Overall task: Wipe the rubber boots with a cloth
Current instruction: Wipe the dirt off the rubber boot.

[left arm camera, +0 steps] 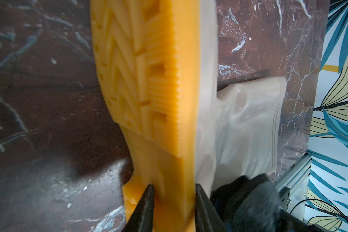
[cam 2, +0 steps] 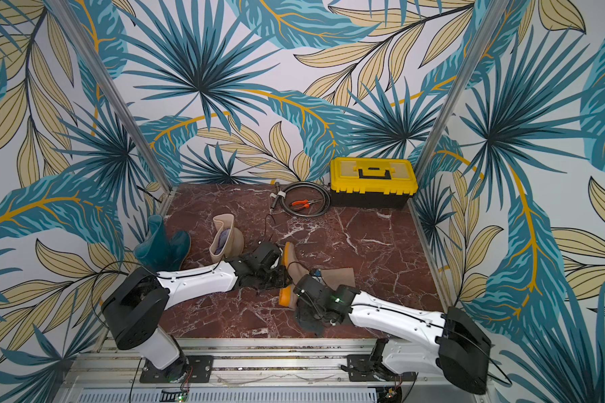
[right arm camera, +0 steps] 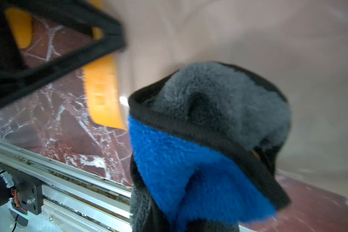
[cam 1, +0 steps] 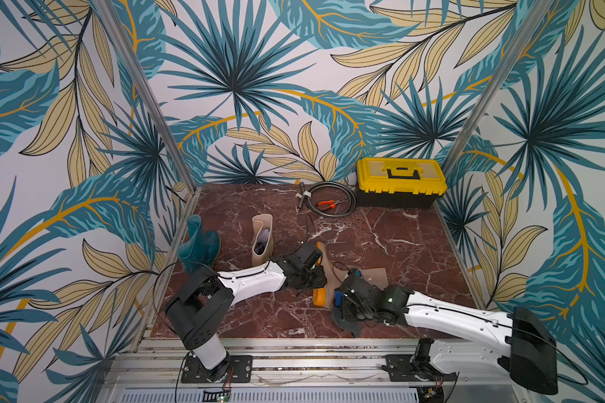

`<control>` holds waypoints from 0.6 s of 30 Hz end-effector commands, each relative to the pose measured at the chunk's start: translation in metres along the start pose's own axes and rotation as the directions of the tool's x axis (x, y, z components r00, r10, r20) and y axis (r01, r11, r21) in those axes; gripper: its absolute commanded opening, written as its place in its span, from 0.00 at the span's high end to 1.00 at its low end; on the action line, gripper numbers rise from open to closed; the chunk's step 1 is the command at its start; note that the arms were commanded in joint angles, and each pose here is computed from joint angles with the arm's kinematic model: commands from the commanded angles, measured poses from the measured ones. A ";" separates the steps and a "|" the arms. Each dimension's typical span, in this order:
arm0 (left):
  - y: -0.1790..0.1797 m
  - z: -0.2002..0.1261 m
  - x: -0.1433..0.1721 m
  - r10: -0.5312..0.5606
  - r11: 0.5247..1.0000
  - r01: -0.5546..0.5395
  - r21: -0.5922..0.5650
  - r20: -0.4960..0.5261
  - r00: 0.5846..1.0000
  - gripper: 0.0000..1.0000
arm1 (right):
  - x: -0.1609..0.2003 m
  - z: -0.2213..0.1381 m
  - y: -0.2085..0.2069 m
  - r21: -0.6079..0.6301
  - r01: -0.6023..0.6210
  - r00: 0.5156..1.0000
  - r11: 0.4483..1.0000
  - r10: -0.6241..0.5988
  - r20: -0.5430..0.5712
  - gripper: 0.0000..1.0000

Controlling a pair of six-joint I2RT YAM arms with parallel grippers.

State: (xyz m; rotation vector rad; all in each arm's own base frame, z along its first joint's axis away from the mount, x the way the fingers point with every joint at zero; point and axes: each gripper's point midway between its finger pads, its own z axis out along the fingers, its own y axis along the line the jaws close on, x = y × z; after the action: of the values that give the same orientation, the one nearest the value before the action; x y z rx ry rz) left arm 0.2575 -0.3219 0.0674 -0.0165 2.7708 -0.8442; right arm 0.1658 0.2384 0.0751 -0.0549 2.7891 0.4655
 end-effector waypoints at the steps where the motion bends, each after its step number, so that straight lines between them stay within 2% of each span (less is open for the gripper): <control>1: -0.003 0.020 0.016 -0.004 1.000 0.007 0.028 -0.080 0.997 0.67 | 0.005 0.013 -0.014 0.111 0.057 0.998 0.992 -0.054 -0.028 1.00; 3: -0.003 0.018 0.018 0.001 1.000 0.001 0.031 -0.081 0.997 0.68 | 0.012 0.014 -0.044 0.194 -0.020 0.998 0.981 0.030 -0.050 1.00; 4: -0.003 0.017 0.018 0.007 0.999 -0.005 0.032 -0.078 0.997 0.67 | 0.018 0.016 -0.060 0.201 -0.096 0.991 0.975 0.113 -0.071 1.00; 6: 0.000 0.015 0.019 0.013 1.000 -0.011 0.029 -0.074 0.997 0.68 | 0.033 0.019 -0.091 0.190 -0.273 0.950 0.943 0.295 -0.102 1.00; 8: 0.003 0.014 0.018 0.011 1.000 -0.009 0.023 -0.072 0.997 0.68 | 0.042 0.016 -0.120 0.166 -0.423 0.895 0.891 0.440 -0.075 1.00; 13: 0.000 0.015 0.017 0.011 1.000 -0.009 0.028 -0.074 0.997 0.68 | 0.030 -0.022 -0.153 0.105 -0.535 0.844 0.839 0.524 0.110 1.00; 16: -0.002 0.013 0.015 0.017 0.999 -0.015 0.035 -0.066 0.998 0.67 | 0.020 -0.033 -0.152 0.093 -0.519 0.852 0.850 0.506 0.133 1.00; 18: -0.003 0.012 0.013 0.021 0.999 -0.019 0.035 -0.059 0.998 0.65 | 0.014 -0.031 -0.142 0.082 -0.493 0.869 0.866 0.484 0.104 1.00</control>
State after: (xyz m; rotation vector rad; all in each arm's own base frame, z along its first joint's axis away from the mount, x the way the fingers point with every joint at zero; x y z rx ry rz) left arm 0.2575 -0.3218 0.0678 0.0008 2.7743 -0.8537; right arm 0.1603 0.1013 0.0574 0.7166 2.6701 0.5079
